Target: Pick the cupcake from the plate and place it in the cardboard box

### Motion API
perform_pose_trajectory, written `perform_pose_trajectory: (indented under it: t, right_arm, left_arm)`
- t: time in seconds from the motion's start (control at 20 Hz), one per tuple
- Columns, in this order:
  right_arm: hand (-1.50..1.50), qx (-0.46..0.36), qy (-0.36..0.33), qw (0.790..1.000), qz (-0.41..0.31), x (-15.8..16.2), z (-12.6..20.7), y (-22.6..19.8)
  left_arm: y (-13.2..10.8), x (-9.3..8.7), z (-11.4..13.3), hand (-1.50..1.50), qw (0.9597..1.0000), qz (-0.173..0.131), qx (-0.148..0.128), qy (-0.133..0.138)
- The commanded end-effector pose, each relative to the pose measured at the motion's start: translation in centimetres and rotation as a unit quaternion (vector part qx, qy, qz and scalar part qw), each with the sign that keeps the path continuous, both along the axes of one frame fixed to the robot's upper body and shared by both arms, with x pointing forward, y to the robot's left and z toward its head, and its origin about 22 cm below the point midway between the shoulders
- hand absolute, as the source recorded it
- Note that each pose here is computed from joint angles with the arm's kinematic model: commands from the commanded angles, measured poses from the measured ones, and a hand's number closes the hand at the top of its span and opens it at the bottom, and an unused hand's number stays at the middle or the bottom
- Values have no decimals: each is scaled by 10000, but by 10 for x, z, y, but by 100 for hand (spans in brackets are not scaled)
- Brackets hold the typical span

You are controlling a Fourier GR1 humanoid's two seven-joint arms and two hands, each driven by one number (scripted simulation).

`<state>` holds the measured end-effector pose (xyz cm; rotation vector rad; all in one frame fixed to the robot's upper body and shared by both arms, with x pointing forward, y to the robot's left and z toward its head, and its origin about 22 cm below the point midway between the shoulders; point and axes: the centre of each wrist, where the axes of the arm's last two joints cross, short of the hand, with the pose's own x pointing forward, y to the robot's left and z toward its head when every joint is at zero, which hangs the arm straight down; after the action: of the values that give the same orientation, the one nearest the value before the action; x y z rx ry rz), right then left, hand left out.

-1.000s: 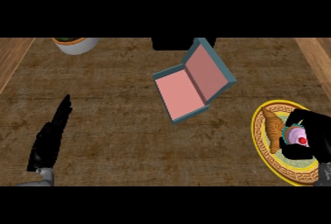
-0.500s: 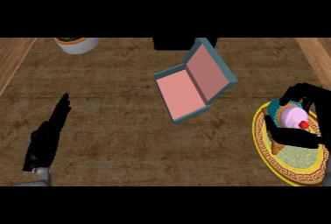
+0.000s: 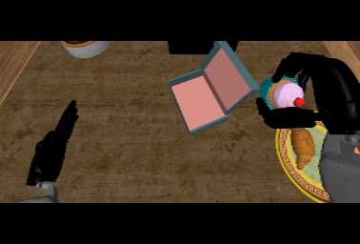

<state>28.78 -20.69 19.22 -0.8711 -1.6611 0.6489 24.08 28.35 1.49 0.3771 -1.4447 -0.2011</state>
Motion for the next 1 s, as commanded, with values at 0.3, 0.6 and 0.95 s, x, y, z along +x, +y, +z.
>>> perform_pose_trajectory:
  t: [0.3,0.6,0.95]
  right_arm:
    - [150,-60,470,9989,51,80,12,56]
    - [150,-153,915,9957,3,122,-25,83]
    - [-150,132,1566,9869,-373,138,-83,105]
  left_arm:
    - [-1,7,0,0,10000,-53,37,19]
    - [-2,11,-12,0,10000,-49,42,-39]
    - [-20,-5,-13,0,9998,-191,-57,-42]
